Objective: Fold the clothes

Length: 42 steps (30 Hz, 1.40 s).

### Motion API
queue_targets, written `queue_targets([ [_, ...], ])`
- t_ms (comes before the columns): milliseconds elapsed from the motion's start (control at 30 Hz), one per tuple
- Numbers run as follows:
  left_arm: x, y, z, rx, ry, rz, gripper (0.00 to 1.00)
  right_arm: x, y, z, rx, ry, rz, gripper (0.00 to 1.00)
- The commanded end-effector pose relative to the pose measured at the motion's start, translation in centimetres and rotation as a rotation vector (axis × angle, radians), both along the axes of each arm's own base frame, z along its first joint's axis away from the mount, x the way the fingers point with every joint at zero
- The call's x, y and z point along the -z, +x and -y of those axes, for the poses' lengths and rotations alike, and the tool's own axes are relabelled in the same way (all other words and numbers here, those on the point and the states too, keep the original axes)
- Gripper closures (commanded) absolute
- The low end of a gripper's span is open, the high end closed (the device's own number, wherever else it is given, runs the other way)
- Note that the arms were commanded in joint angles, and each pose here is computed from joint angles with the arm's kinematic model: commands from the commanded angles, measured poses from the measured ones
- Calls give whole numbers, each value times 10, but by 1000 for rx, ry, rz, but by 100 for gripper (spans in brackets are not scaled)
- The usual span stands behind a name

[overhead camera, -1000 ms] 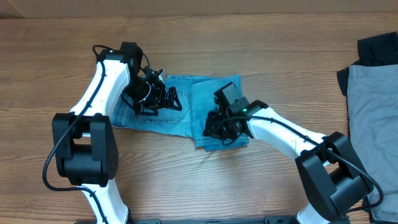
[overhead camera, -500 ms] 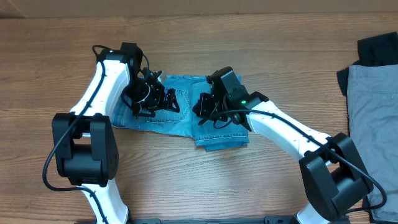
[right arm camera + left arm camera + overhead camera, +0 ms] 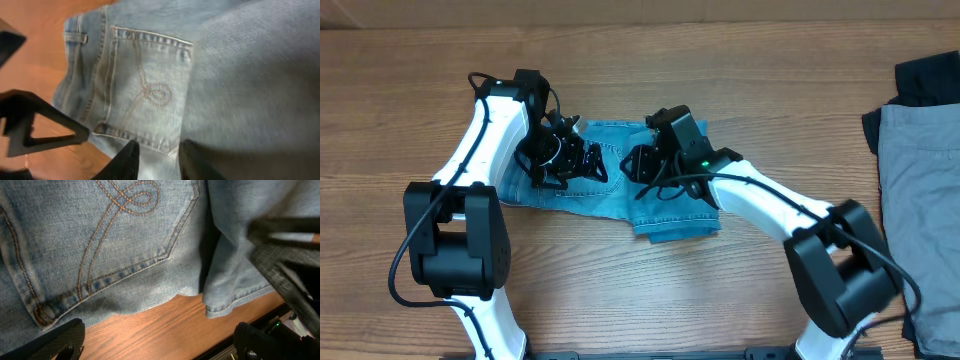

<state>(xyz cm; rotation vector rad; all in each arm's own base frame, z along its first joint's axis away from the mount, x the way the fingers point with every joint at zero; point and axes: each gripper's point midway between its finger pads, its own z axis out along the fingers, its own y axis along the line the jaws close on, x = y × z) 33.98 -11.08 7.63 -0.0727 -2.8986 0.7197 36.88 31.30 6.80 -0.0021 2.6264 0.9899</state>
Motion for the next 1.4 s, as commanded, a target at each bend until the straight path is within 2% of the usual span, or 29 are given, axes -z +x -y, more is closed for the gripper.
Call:
queue_targets([
  [0, -9, 3, 0, -3, 5, 29, 3, 11, 7, -9, -33, 31, 1, 75],
  [300, -7, 2, -4, 1, 30, 28, 2, 49, 51, 73, 195, -100, -45, 79],
  [533, -7, 2, -4, 1, 30, 29, 2, 45, 76, 128, 281, -97, -52, 80],
  [667, -7, 2, -4, 1, 30, 31, 2, 16, 84, 145, 286, -116, -19, 78],
  [733, -8, 3, -2, 0, 23, 31, 1, -12, 90, 152, 291, -114, 26, 65],
  [833, -13, 4, 11, 11, -44, 40, 1, -60, 92, 172, 335, -117, 58, 33],
  [933, -22, 6, 37, 53, -154, 78, 1, -97, 85, 195, 360, -128, 71, 23],
  [1000, -25, 10, 65, 74, -215, 105, 2, -114, 72, 213, 392, -139, 51, 7],
  [1200, -1, 12, 115, 25, -198, 46, 5, -105, 41, 241, 395, -195, -67, 0],
  [1367, 32, 11, 130, -17, -179, -34, 7, -95, 22, 244, 335, -232, -124, 1],
])
